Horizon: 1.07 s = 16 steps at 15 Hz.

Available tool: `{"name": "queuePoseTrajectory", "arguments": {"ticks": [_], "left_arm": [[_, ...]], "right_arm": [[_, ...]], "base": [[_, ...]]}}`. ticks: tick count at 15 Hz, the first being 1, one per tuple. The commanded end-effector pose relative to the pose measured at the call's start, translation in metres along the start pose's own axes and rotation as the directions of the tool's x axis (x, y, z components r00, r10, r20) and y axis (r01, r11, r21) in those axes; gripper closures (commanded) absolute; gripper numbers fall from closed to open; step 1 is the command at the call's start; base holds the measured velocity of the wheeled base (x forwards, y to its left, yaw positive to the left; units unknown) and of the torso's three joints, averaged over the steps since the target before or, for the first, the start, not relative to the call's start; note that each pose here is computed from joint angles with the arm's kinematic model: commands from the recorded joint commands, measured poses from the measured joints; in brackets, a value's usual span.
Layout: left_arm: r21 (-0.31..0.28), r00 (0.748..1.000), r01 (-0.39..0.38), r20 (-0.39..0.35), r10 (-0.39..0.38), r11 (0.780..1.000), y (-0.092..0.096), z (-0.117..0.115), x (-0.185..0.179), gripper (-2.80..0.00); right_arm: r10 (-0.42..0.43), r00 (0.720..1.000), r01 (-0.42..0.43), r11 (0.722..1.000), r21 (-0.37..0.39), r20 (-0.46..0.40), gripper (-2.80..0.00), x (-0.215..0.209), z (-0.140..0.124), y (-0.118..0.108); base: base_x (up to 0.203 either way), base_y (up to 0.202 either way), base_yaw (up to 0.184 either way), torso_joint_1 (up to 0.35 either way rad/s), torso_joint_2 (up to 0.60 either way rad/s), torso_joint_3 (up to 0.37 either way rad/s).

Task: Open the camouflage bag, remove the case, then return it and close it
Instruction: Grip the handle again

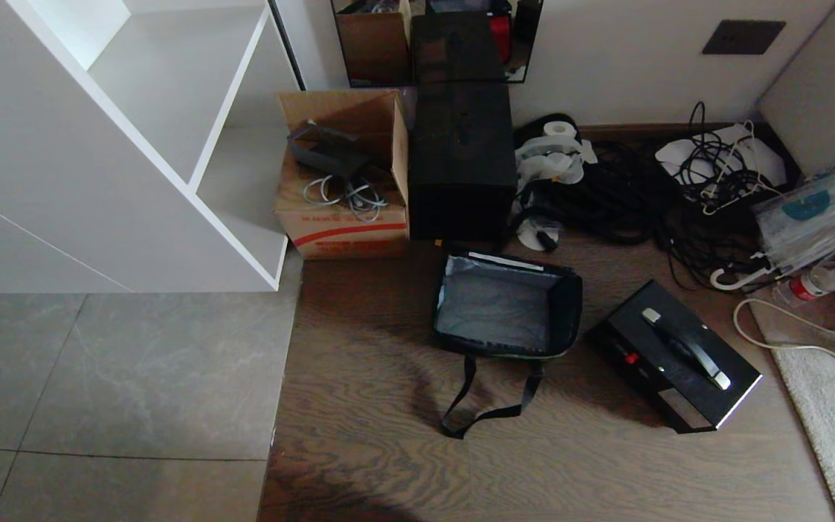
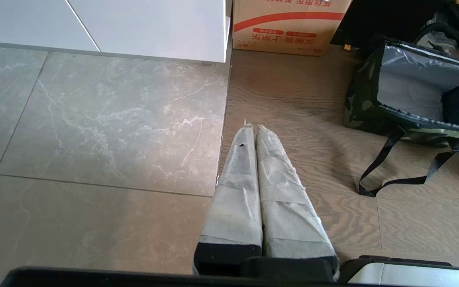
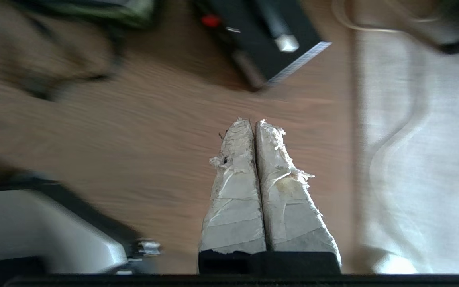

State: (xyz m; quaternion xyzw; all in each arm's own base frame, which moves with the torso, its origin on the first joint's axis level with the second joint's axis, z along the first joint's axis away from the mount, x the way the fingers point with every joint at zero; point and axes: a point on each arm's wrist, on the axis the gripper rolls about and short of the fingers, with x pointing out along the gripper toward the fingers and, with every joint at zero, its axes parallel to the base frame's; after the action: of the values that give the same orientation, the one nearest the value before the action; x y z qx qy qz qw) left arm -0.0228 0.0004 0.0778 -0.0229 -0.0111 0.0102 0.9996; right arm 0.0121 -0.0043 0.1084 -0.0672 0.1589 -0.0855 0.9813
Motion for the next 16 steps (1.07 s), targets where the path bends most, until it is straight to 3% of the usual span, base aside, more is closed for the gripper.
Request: {"name": "queuePoseTrajectory", "arguments": {"ticks": [1,2,5,16], "left_arm": [[0.000,1.000,-0.001,-0.009,0.001,1.000,0.000,-0.003,0.001,0.00],[0.000,1.000,-0.001,-0.009,0.001,1.000,0.000,-0.003,0.001,0.00],[0.000,1.000,-0.001,-0.009,0.001,1.000,0.000,-0.003,0.001,0.00],[0.000,1.000,-0.001,-0.009,0.001,1.000,0.000,-0.003,0.001,0.00]], "right_arm": [[0.118,0.979,-0.128,0.991,0.047,0.165,0.00,-0.015,-0.022,0.002],[0.157,0.967,-0.171,0.984,0.050,0.201,0.00,-0.017,-0.030,0.004],[0.166,0.929,-0.195,0.979,0.057,0.330,0.00,-0.024,-0.041,0.004],[0.168,0.928,-0.206,0.975,0.083,0.331,0.00,-0.024,-0.041,0.004]], "base": [[0.000,0.000,0.000,0.000,0.00,0.000],[0.000,0.000,0.000,0.000,0.00,0.000],[0.000,0.000,0.000,0.000,0.00,0.000],[0.000,0.000,0.000,0.000,0.00,0.000]]}}
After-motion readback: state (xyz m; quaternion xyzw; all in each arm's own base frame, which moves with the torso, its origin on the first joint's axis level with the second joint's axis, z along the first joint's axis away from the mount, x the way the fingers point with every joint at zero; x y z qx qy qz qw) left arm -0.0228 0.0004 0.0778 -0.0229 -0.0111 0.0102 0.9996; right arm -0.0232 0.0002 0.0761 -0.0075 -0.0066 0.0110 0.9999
